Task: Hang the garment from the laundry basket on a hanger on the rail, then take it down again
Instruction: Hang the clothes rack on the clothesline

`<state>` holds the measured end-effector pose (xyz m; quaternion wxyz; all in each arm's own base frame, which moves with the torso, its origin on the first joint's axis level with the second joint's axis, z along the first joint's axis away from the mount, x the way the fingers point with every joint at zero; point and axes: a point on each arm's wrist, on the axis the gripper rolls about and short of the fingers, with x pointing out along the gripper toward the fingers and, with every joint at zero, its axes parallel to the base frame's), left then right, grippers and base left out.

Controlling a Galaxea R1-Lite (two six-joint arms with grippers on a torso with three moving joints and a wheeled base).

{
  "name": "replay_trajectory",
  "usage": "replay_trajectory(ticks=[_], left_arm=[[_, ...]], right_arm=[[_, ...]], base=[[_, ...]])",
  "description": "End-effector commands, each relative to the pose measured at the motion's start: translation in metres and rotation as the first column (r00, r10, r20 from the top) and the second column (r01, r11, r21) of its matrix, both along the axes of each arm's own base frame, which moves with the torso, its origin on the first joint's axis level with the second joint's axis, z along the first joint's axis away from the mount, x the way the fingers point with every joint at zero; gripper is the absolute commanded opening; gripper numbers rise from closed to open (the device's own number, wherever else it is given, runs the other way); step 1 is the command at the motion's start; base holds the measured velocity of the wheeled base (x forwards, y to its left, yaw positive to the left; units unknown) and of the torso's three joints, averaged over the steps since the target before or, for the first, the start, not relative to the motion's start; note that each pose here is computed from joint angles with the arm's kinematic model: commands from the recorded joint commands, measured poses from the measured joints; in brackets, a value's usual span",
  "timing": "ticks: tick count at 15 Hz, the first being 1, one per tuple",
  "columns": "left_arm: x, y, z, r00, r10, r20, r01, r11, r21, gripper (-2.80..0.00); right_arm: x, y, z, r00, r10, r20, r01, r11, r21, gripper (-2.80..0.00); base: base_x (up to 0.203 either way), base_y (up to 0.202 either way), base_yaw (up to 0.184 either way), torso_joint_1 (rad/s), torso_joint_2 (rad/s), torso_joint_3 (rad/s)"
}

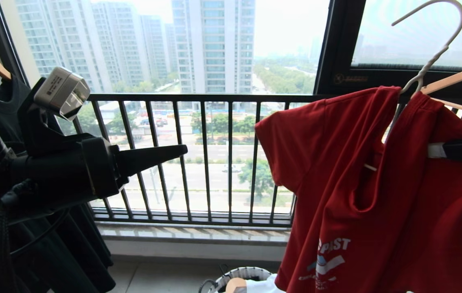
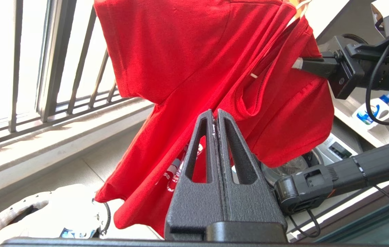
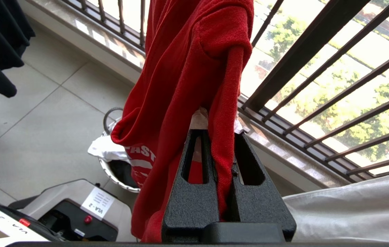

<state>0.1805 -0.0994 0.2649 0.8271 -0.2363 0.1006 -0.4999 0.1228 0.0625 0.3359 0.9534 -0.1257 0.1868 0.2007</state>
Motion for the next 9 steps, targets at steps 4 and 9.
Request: replay_trajectory(ticks=[4, 9], left_arm=[[-0.005, -0.012, 0.0, 0.998, -0.064, -0.007, 0.064, 0.998, -0.002, -2.8], [-0.005, -0.012, -0.001, 0.998, -0.065, -0.009, 0.065, 0.998, -0.001, -2.8]], right_arm=[[-0.024, -0.013, -0.02, 1.0, -0.016, -0.018, 0.016, 1.0, 0.006, -2.8], [-0.021, -0.013, -0.021, 0.998, -0.062, 0.016, 0.062, 0.998, 0.021, -2.8]], base=[[0.0, 0.0, 0.0, 0.258, -0.56, -0.302], [0.0, 0.0, 0.0, 0.173, -0.38, -0.205]])
